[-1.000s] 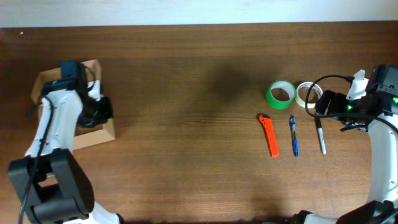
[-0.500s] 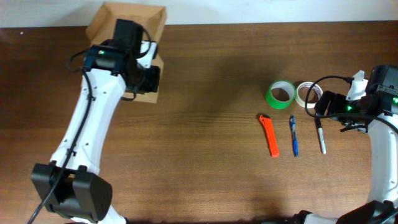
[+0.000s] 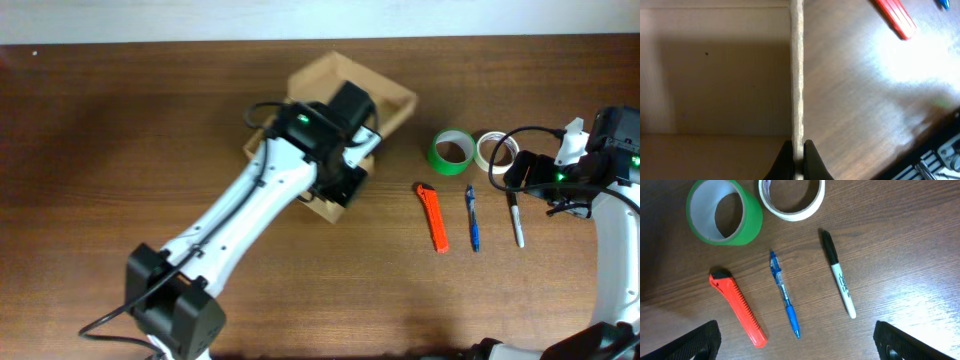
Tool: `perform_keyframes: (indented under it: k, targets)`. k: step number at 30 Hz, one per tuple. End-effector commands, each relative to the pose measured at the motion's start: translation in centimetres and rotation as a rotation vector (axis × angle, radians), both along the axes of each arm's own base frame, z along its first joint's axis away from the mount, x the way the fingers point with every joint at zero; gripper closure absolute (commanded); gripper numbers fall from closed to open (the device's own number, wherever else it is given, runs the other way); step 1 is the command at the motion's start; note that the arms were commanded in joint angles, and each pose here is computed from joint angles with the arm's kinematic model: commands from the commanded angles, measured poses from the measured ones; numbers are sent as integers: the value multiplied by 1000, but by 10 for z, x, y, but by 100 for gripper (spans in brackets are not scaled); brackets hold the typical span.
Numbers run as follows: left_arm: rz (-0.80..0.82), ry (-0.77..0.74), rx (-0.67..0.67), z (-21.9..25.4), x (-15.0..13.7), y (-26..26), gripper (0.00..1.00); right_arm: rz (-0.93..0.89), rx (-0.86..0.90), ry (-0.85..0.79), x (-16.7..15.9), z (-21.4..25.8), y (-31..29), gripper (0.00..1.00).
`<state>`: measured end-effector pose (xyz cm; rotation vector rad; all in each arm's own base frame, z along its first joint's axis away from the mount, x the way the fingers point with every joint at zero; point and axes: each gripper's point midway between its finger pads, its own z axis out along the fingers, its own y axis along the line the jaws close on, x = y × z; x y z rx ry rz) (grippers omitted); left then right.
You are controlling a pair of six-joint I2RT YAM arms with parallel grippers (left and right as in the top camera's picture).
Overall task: Pack container
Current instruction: 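Slide the box rightward with the left gripper toward the tapes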
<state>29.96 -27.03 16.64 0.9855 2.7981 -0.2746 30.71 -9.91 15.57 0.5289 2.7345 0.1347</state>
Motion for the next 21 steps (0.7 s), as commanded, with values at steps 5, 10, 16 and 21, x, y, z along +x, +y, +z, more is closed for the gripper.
perform_keyframes:
  k: [5,10,16,21]
  targets:
    - [3,-17,48,-18,4,-23,99,3,30,-12,1,7,5,1]
    - [56,-35,93,-33,19,-34,98,3,41,-6,0,7,7,1]
    - [190,-74,124,-37,42,-38,98,3,46,4,-3,6,8,1]
    - [288,-108,101,-33,57,-45,98,3,49,11,-5,5,9,1]
